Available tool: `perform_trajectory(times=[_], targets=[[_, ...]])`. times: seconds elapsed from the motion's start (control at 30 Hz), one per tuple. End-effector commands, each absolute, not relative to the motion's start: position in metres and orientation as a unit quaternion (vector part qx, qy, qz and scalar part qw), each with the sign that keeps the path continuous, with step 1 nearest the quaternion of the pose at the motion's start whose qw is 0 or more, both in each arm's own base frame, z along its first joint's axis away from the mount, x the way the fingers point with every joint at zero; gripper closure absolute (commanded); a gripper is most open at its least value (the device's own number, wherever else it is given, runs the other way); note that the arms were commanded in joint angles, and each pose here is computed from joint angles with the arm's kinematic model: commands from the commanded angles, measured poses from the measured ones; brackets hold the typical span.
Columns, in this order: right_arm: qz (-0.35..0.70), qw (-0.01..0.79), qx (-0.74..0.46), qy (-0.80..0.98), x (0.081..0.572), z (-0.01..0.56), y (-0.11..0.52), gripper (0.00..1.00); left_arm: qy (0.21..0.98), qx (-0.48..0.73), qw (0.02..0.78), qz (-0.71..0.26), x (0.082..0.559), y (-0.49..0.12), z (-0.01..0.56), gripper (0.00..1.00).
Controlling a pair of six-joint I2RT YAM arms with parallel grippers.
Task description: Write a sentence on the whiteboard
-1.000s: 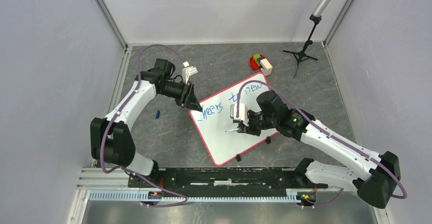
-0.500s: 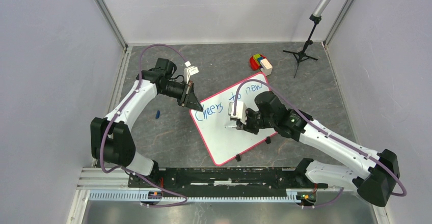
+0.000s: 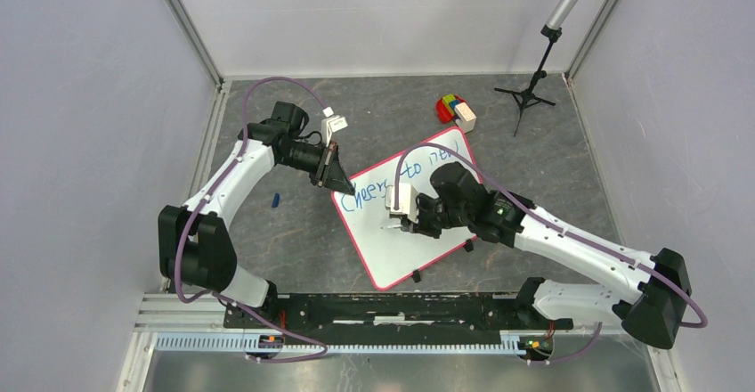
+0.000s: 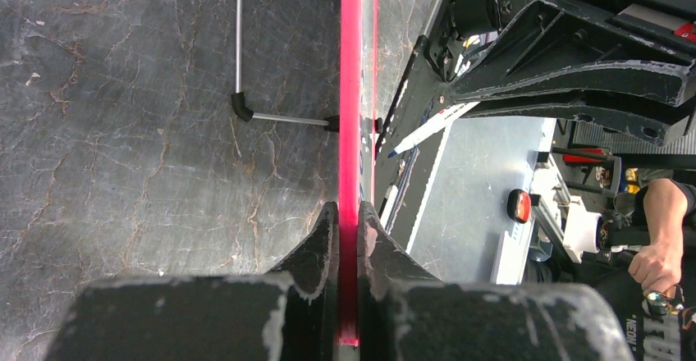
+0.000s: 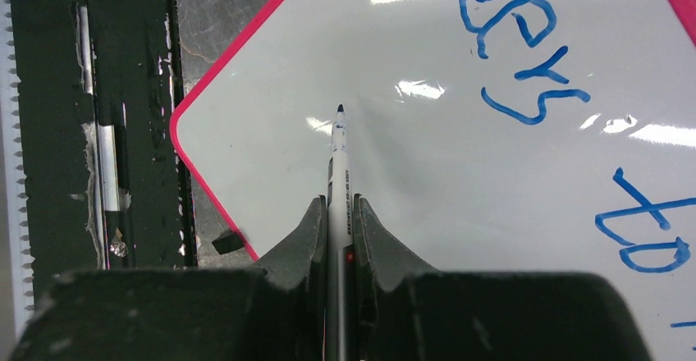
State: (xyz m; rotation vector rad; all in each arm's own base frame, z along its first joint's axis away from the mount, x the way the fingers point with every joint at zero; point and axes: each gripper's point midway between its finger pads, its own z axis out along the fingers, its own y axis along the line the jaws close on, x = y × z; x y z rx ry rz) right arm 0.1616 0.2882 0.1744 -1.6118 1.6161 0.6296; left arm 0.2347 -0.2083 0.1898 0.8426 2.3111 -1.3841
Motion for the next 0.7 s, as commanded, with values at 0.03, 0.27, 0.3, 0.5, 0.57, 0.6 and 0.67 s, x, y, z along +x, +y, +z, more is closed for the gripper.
perform_trajectory(times=[0.03,0.27,0.3,0.5,0.57,0.6,0.67], targets=[[0.222,0.414,-0.619,0.630,0.175,0.194,0.297,1.00,0.810,0.314,0.185,-0.460,0.248,-0.207,0.189,0.98],[0.196,0.423,-0.606,0.644,0.187,0.193,0.297,1.00,0.810,0.314,0.185,-0.459,0.248,-0.207,0.189,0.97],[0.194,0.424,-0.605,0.646,0.188,0.193,0.297,1.00,0.811,0.314,0.185,-0.458,0.248,-0.207,0.189,0.98],[0.196,0.432,-0.600,0.645,0.191,0.198,0.302,1.00,0.810,0.314,0.186,-0.459,0.248,-0.207,0.190,0.98],[0.199,0.430,-0.601,0.643,0.190,0.197,0.304,1.00,0.810,0.314,0.186,-0.459,0.247,-0.207,0.190,0.98],[0.200,0.429,-0.603,0.642,0.189,0.197,0.305,1.00,0.810,0.314,0.186,-0.459,0.248,-0.207,0.190,0.98],[0.200,0.422,-0.608,0.641,0.187,0.192,0.306,1.00,0.810,0.314,0.185,-0.459,0.247,-0.207,0.190,0.98]])
